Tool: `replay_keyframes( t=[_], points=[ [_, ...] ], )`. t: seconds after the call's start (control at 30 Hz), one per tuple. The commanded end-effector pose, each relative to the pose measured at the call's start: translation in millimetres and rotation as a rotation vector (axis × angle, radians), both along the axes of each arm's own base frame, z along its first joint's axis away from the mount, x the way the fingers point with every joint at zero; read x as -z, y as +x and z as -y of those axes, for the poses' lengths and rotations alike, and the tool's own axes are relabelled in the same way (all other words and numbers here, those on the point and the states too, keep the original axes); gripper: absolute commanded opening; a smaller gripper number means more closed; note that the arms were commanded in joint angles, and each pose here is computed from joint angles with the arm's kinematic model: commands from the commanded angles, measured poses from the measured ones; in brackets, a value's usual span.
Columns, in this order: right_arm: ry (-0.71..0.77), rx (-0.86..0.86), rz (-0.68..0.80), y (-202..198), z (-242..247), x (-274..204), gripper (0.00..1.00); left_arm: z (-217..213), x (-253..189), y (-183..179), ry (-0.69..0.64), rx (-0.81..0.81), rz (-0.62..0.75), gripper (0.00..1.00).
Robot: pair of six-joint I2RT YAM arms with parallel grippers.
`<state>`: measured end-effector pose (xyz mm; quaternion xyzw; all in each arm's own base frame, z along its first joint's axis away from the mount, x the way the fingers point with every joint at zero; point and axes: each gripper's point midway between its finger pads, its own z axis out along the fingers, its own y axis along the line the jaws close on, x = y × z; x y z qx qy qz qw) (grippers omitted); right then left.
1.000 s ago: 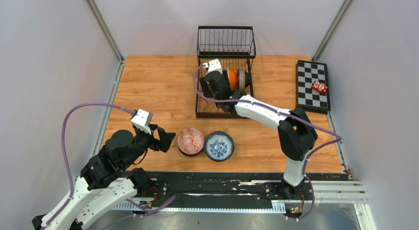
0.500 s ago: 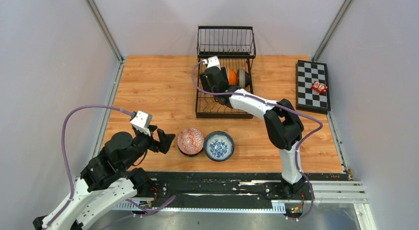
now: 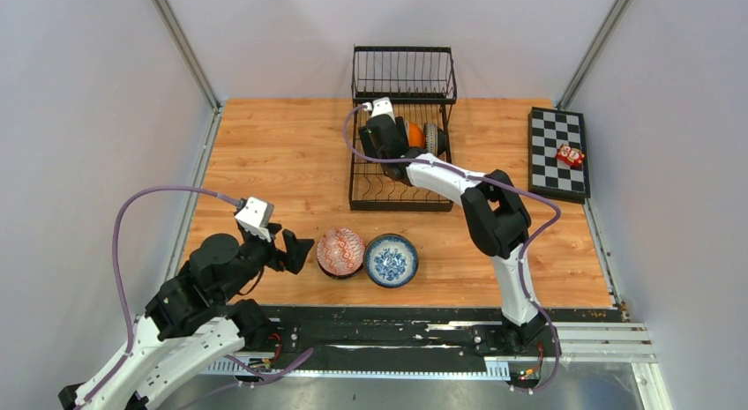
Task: Load the bowls into the dish rack
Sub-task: Place the bowl in the dish rack.
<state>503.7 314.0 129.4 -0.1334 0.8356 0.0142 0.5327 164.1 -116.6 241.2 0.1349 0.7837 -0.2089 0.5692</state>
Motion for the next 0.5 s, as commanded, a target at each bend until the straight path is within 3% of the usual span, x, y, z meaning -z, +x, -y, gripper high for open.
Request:
replay_keyframes(
  t=[0.0, 0.27, 0.47],
  points=[
    [0.045, 0.017, 0.060, 16.8, -1.7, -20.8, 0.03, 3.1, 1.3, 2.7, 0.008, 0.010, 0.010, 0.90],
    [0.061, 0.023, 0.013, 16.6, -1.3, 0.3, 0.03, 1.6, 1.8, 2.9, 0.008, 0.002, 0.010, 0.90],
    [0.066, 0.029, -0.011, 13.7, 0.3, 8.8, 0.24, 1.5, 1.6, 3.0, 0.009, 0.002, 0.010, 0.91]
  ],
)
